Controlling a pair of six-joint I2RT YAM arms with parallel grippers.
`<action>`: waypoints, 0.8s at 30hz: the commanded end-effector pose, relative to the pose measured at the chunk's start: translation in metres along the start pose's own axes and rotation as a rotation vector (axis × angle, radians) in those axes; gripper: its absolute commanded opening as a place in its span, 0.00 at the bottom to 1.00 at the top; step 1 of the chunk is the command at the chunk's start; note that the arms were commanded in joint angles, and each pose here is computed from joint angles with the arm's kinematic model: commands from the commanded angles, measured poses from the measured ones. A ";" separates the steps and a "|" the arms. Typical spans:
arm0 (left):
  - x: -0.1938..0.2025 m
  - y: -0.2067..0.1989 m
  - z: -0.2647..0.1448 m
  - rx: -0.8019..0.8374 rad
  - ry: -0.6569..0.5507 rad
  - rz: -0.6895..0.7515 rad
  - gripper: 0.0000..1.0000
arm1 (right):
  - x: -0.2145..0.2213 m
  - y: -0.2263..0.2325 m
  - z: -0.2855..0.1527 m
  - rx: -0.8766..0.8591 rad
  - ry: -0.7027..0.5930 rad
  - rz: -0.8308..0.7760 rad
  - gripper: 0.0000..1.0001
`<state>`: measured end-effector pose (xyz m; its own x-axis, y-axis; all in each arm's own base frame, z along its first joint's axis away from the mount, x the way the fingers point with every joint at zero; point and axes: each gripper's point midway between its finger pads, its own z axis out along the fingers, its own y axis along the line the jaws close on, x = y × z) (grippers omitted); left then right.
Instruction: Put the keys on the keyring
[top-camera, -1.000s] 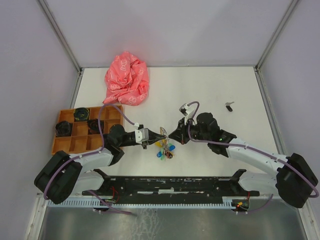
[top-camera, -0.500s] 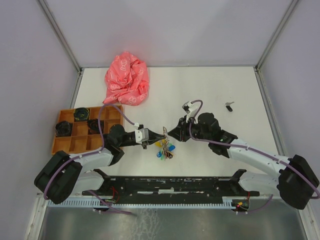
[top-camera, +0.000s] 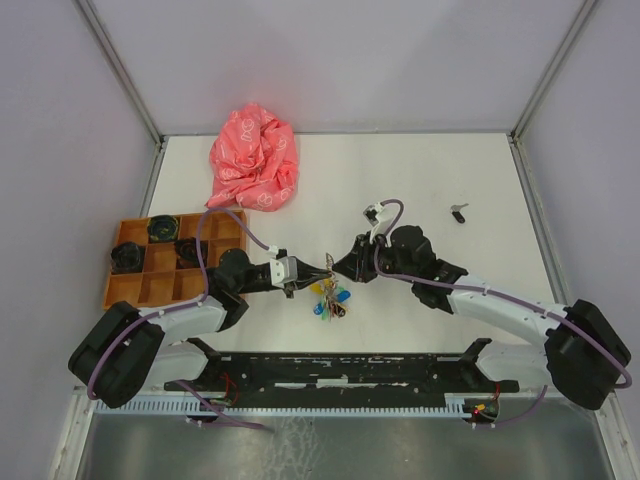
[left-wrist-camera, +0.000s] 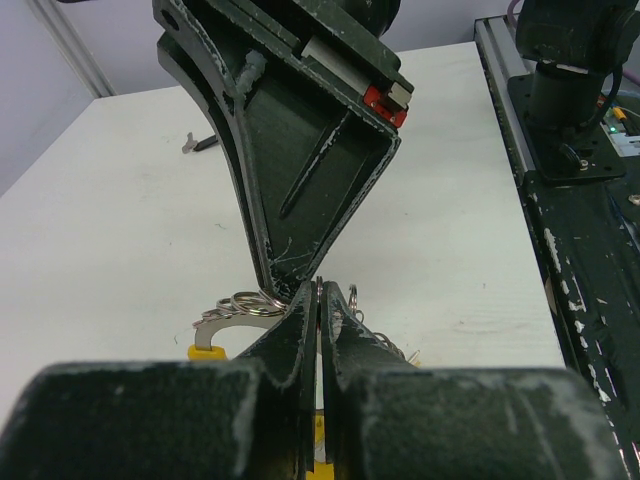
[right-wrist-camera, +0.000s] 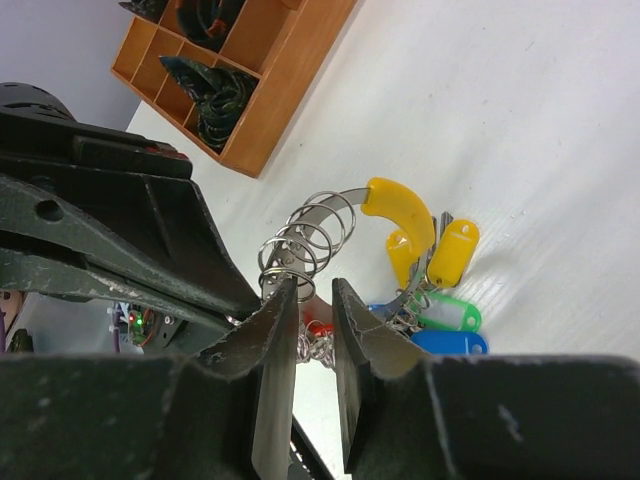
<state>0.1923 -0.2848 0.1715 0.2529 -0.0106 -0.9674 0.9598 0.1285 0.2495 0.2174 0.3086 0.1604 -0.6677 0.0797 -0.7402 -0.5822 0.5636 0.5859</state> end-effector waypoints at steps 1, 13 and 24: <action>-0.022 0.008 0.003 -0.003 -0.061 0.106 0.03 | -0.008 0.004 0.006 -0.024 -0.040 0.009 0.27; -0.021 0.006 0.004 0.008 -0.061 0.100 0.03 | -0.008 0.019 0.013 -0.109 -0.018 0.022 0.26; -0.020 0.005 0.004 0.012 -0.058 0.100 0.03 | -0.004 0.024 0.012 -0.136 0.017 -0.008 0.10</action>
<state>0.1882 -0.2856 0.1703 0.2507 -0.0136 -0.9680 0.9631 0.1042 0.2480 0.2113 0.3252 0.1532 -0.7099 0.0638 -0.7014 -0.5898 0.4906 0.6415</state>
